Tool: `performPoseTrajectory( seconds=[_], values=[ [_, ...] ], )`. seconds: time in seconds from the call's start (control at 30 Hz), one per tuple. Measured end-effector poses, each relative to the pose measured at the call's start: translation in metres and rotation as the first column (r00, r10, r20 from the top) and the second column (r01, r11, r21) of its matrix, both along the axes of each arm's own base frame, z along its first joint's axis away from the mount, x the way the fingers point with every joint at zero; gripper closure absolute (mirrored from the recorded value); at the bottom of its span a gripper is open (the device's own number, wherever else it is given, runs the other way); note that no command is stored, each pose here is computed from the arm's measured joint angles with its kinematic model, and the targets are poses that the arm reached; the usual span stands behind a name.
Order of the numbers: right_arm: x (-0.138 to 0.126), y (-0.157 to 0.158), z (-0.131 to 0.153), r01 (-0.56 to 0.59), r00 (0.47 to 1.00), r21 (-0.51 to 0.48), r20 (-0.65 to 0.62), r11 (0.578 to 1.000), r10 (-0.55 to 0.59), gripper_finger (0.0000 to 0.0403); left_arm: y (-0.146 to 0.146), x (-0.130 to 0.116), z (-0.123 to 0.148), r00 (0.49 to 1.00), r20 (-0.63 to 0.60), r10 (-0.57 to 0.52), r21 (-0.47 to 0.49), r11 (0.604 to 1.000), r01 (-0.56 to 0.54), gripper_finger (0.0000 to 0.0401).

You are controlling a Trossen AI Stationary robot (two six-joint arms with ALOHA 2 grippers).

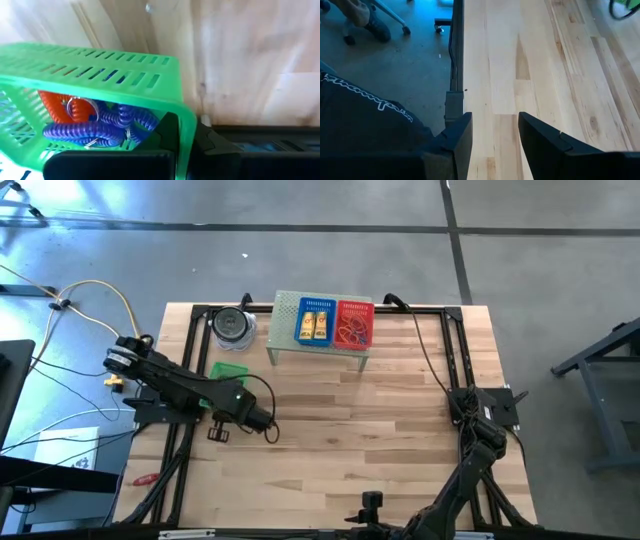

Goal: Pick & Place Office Desk Supplies
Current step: Put the green bin on the shelf

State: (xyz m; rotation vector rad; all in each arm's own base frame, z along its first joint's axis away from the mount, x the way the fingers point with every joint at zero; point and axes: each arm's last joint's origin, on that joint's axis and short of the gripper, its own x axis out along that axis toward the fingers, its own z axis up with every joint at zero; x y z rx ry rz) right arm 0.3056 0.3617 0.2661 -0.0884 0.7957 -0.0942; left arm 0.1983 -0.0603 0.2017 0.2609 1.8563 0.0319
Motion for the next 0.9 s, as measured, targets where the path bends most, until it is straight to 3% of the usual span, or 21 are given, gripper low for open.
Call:
performPoseTrajectory(
  seconds=[0.33,0.47,0.63,0.9],
  values=[
    [0.002,-0.001,0.000,-0.004,1.000,-0.008,-0.001,1.000,0.004,0.0254,-0.021,0.015,0.076,0.983,0.130,-0.130,0.079,0.990,0.121,0.0400],
    [0.002,-0.001,0.000,0.028,1.000,0.024,0.004,0.999,-0.028,0.0254,-0.019,0.023,0.096,0.964,0.198,-0.177,0.063,0.984,0.167,0.0401],
    [0.002,-0.001,0.000,0.065,0.998,0.065,0.011,0.996,-0.066,0.0254,-0.001,0.033,0.113,0.949,0.258,-0.180,0.124,0.981,0.152,0.0401],
    [0.002,-0.001,0.000,0.086,0.996,0.087,0.014,0.993,-0.087,0.0254,0.045,0.043,0.130,0.951,0.271,-0.151,0.139,0.983,0.117,0.0401]
  ],
)
